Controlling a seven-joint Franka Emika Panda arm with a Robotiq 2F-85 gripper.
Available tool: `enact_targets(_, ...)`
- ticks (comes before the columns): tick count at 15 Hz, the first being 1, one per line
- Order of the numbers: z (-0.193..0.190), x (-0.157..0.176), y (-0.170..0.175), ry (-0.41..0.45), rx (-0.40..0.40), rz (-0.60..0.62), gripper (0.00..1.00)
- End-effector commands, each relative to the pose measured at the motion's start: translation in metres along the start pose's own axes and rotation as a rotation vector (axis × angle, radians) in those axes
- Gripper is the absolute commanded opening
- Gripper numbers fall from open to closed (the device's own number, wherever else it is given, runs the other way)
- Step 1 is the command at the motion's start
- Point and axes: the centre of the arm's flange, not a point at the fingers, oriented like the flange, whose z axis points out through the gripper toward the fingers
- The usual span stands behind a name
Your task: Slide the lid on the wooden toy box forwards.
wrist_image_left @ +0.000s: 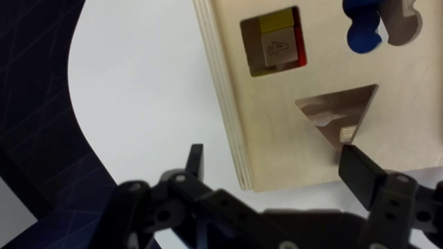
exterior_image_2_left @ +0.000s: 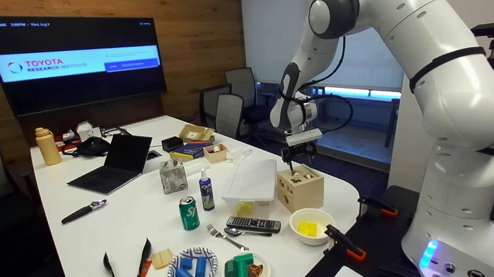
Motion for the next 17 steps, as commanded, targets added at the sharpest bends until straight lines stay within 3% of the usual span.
enact_targets(1, -0.022, -0.022, 0.011, 0.009, 0.020, -0.008, 1.00)
enact_targets(7, -0.079, -0.048, 0.018, 0.034, 0.116, -0.052, 1.00)
enact_targets(11, -0.124, -0.070, 0.028, 0.071, 0.134, -0.087, 1.00)
enact_targets(17, -0.138, -0.095, 0.029, 0.074, 0.183, -0.126, 1.00)
